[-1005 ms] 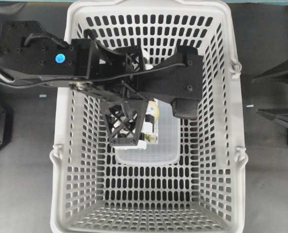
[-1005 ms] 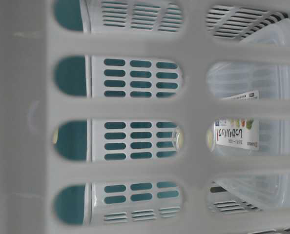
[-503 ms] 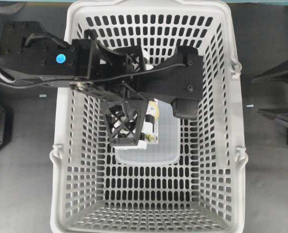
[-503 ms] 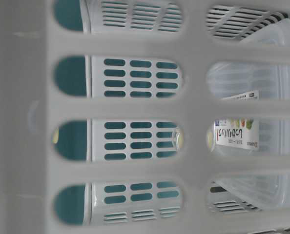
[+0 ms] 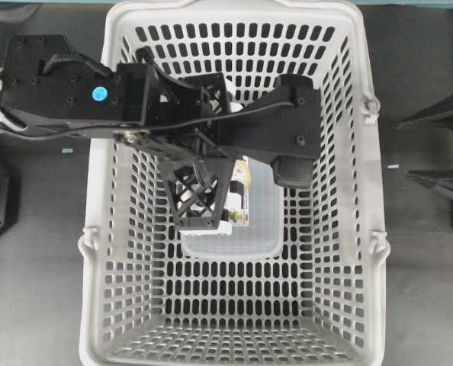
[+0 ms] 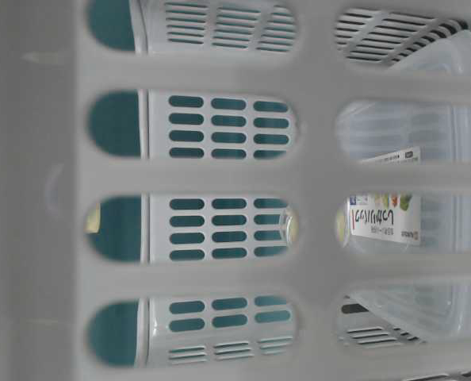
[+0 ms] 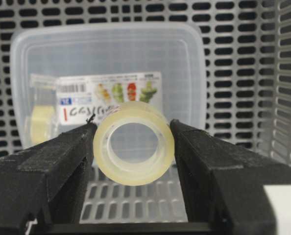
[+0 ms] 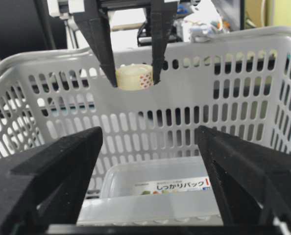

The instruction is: Pick up the cellophane tape from the shopping basket with the left arm.

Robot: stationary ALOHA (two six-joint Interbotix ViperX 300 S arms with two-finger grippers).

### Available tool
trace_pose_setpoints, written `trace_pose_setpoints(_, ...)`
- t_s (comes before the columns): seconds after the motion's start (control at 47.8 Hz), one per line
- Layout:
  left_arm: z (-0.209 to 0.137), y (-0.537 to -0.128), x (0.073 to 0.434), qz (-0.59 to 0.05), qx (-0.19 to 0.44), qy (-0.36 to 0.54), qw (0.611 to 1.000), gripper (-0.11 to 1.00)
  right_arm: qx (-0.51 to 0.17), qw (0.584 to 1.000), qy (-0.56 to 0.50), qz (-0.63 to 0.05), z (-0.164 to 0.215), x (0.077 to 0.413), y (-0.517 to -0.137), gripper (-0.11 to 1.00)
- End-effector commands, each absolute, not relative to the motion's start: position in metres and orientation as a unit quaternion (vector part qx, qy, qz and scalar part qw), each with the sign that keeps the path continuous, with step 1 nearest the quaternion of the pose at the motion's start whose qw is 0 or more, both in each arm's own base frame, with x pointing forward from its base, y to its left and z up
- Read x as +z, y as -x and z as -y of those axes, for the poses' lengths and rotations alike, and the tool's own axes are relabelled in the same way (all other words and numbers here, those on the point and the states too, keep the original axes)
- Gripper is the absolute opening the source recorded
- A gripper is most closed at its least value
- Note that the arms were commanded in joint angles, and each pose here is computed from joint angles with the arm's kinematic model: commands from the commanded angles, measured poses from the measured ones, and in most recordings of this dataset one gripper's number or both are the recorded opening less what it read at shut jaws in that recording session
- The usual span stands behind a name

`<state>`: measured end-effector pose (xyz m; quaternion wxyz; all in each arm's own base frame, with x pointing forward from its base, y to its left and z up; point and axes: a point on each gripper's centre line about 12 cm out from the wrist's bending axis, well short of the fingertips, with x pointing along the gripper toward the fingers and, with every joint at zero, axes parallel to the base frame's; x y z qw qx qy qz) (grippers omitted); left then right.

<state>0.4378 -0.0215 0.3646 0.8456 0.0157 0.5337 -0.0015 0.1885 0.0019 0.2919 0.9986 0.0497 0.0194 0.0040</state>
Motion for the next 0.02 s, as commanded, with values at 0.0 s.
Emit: trace_pose_setpoints(0.0,0.0224,-0.4356,0.3772,-0.519,-0.002,-0.017,0.855,0.5,0.004,0.999,-0.052,-0.013,-0.0019,0.2955,-0.1901,0.76)
